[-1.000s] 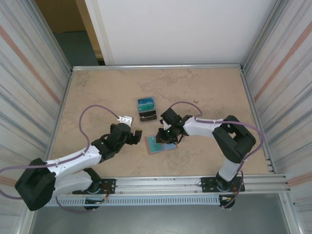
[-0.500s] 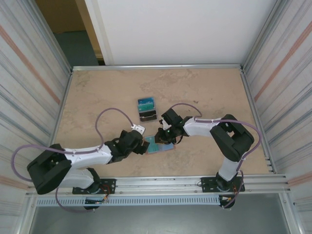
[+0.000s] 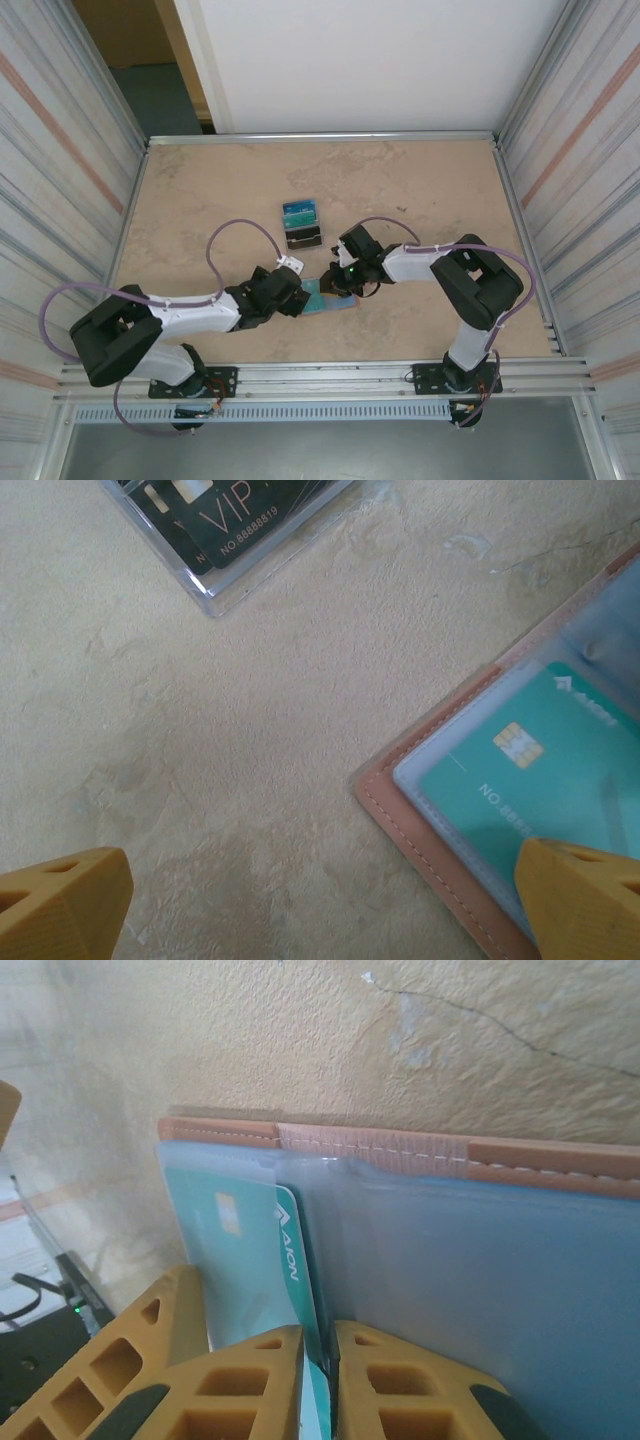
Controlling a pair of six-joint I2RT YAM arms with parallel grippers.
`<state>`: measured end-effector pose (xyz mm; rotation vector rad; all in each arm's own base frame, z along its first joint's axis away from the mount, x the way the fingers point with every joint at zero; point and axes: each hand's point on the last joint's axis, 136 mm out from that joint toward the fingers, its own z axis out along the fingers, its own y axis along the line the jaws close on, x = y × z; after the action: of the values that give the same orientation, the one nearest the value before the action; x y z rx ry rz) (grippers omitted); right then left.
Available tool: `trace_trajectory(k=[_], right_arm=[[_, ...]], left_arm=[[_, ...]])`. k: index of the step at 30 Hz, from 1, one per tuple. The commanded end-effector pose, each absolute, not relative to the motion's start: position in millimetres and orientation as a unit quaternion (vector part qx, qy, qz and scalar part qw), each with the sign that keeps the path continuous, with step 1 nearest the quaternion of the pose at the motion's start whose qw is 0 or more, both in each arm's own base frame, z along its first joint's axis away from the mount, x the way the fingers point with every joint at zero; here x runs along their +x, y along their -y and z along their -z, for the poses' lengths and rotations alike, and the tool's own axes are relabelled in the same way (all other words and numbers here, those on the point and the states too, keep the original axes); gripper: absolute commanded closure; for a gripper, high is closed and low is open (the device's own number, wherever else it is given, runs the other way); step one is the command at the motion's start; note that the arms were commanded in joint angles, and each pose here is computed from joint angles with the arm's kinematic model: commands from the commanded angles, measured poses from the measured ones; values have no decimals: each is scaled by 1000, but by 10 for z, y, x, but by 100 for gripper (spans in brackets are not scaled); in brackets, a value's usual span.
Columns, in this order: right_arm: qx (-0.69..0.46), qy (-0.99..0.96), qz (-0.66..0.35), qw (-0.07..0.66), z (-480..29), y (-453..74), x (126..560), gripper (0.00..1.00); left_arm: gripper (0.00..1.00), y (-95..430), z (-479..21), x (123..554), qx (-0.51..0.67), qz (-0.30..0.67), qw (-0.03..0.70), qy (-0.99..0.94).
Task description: Take the credit cards out of the card holder
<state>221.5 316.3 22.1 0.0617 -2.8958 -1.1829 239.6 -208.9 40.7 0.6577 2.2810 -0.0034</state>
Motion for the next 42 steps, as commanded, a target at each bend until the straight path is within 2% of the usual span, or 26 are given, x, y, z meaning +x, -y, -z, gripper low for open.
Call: trace_trajectory(k=[1, 21, 35, 42], right_arm=[[8, 918, 396, 24, -210, -3189, 2165, 85], [5, 896, 444, 36, -277, -3279, 2205, 86], [-14, 901, 432, 25, -225, -3123, 2262, 100], [-10, 912, 411, 10, -247, -3013, 2298, 100]], left_arm=[[1, 2058, -448, 2398, 261, -15, 376, -889], [1, 2062, -395, 2410, 264, -31, 359, -895], [1, 2001, -404, 2419, 261, -47, 360, -895], [1, 1961, -421, 2427, 258, -56, 363, -894]])
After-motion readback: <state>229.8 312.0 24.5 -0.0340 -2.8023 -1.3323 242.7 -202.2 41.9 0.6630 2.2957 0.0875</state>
